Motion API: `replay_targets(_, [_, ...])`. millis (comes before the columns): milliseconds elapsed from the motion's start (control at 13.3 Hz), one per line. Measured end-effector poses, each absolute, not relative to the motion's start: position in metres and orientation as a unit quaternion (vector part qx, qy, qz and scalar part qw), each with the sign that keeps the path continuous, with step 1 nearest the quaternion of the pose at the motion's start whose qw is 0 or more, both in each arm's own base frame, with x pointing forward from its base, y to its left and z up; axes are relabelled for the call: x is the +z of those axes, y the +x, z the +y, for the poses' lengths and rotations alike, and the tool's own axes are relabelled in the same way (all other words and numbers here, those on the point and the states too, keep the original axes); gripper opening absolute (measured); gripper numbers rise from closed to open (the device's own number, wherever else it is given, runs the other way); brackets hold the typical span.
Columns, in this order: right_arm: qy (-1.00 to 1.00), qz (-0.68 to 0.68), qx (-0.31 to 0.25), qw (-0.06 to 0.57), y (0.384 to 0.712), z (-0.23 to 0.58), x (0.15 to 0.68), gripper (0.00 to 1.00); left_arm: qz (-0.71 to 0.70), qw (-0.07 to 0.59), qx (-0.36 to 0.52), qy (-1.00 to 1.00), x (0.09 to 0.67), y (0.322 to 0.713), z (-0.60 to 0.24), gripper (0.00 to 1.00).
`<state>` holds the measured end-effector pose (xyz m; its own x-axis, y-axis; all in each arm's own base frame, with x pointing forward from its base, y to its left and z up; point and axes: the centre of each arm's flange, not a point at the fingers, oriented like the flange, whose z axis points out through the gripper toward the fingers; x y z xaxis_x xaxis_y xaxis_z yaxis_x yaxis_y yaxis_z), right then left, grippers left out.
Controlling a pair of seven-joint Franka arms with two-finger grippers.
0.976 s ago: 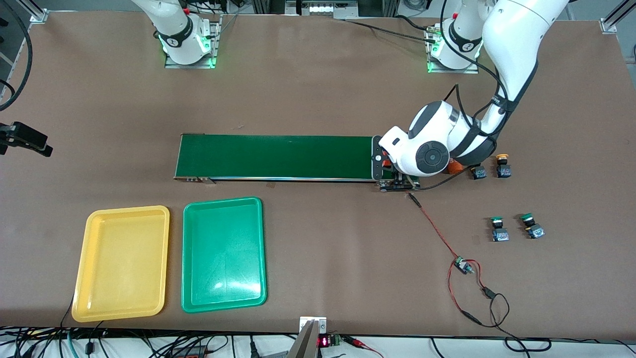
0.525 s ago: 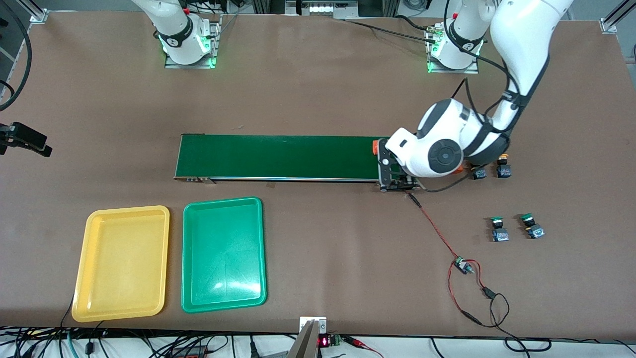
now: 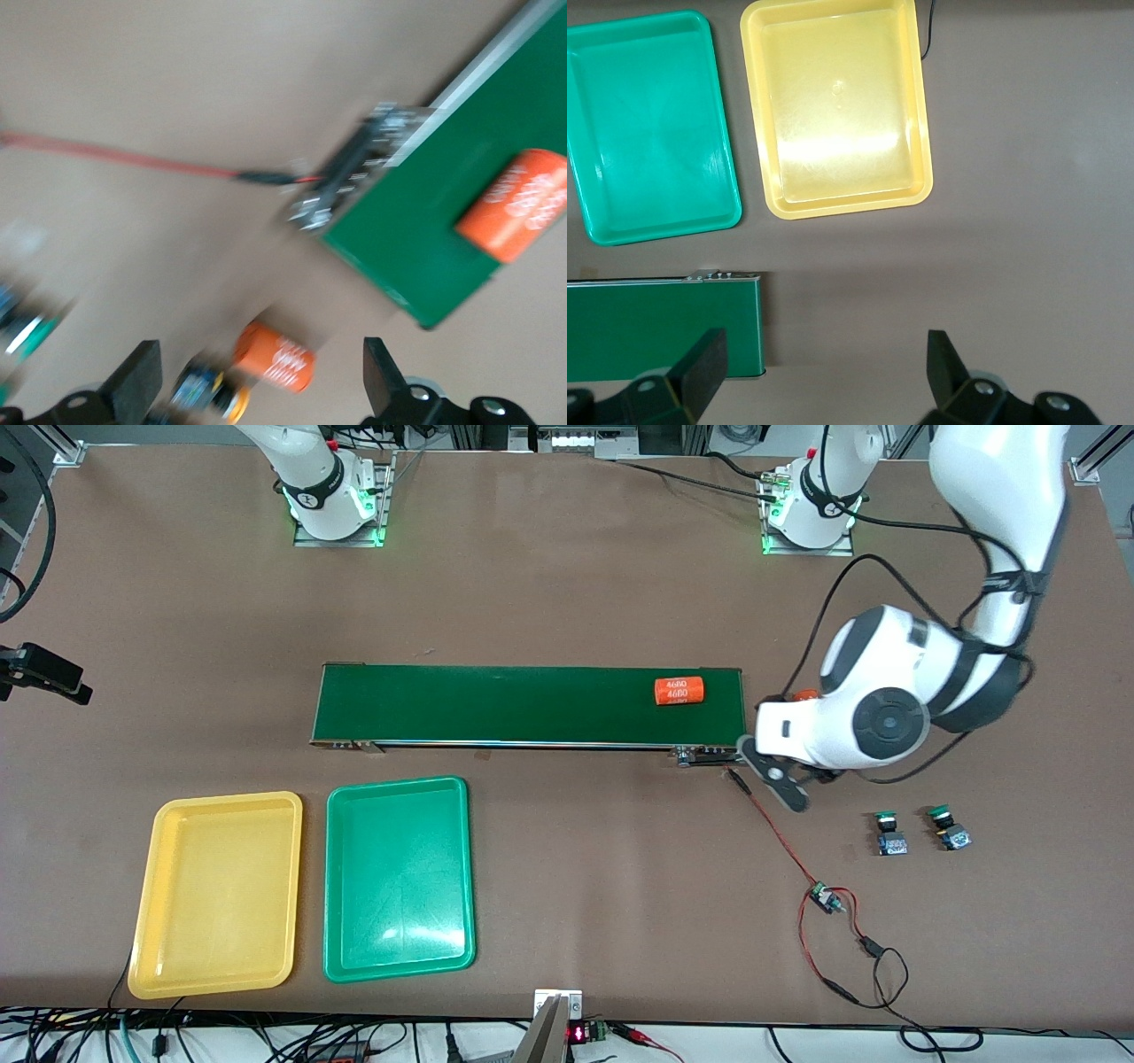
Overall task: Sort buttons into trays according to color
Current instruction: 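Reach and grasp a blue push button with the left gripper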
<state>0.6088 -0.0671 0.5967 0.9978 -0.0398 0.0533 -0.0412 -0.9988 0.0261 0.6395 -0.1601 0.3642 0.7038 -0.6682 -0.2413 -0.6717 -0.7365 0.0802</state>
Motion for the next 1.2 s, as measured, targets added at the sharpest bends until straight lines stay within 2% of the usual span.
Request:
replay_targets(225, [0.999, -0.020, 0.027, 0.013, 0.609, -0.067, 0.597, 1.00, 0.304, 0.059, 0.108, -0.945, 0.374, 0.675, -0.105, 1.00])
replay_targets(525, [0.999, -0.020, 0.027, 0.013, 0.609, -0.067, 0.597, 1.00, 0.199, 0.054, 0.085, -0.975, 0.331, 0.720, -0.009, 1.00])
replay_targets(750, [0.999, -0.020, 0.027, 0.013, 0.609, -0.067, 0.597, 1.00, 0.074, 0.039, 0.087, -0.993, 0.281, 0.723, 0.055, 1.00])
replay_targets(976, [0.999, -0.020, 0.027, 0.013, 0.609, -0.067, 0.597, 1.00, 0.011, 0.029, 0.079, -0.996, 0.228, 0.719, 0.077, 1.00])
replay_targets(1201, [0.999, -0.020, 0.027, 0.013, 0.609, -0.067, 0.597, 1.00, -0.034, -0.036, 0.077, -0.996, 0.183, 0.717, 0.075, 1.00])
